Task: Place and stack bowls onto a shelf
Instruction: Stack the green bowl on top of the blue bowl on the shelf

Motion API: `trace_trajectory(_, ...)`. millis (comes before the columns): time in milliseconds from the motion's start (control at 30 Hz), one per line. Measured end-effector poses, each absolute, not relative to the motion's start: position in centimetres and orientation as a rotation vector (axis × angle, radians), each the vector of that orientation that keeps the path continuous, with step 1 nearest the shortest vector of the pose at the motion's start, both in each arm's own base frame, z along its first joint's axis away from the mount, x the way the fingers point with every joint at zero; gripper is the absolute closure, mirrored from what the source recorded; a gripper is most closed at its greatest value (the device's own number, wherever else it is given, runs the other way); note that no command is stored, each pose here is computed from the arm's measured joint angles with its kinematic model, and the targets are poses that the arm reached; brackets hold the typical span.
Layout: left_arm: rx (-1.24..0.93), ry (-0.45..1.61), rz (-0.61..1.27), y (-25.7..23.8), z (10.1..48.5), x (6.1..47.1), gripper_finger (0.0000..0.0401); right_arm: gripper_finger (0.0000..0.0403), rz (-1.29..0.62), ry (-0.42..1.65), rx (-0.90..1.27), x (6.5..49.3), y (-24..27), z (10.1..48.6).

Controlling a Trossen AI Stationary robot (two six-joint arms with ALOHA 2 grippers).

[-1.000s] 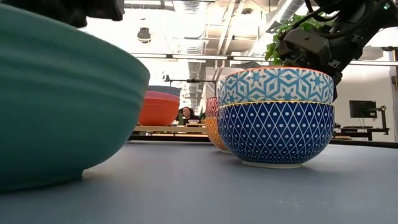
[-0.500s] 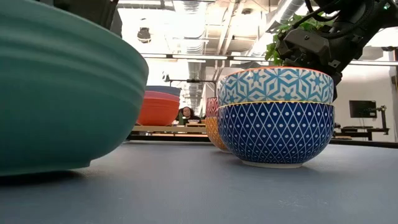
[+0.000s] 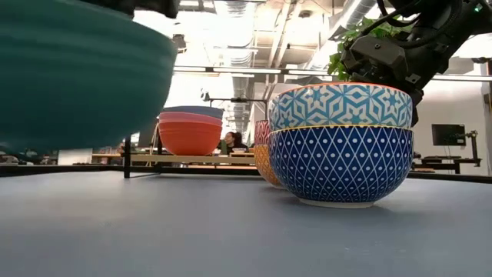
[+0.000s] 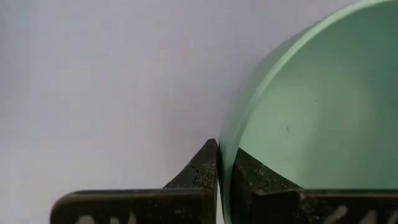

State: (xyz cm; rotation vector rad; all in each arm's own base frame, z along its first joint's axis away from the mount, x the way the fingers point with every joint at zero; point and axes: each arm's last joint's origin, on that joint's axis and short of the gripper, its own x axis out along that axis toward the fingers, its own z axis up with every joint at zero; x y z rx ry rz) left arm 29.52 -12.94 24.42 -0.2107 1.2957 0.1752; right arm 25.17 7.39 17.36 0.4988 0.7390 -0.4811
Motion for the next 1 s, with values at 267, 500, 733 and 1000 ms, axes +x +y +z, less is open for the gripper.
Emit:
trace_trajectory(267, -0.074, 1.255, 0.398, -5.7, 32.9, 30.9, 0.0401, 0.0226, -0.484, 0.737, 0.497, 25.2, 7.4, 17.4)
trace_trajectory(500, -0.081, 1.089, 0.586, 4.8, 41.1, 29.8, 0.0401, 0.0226, -0.483, 0.737, 0.492, 25.2, 7.4, 17.4)
trace_trajectory(733, -0.246, 0.989, 0.7, 13.9, 44.0, 26.2, 0.0401, 0.0226, -0.484, 0.736, 0.49, 25.2, 7.4, 17.4)
trace_trajectory(1000, -0.382, 0.903, 0.798, 20.9, 43.2, 23.3, 0.0401, 0.0226, -0.486, 0.736, 0.49, 25.2, 7.3, 17.4)
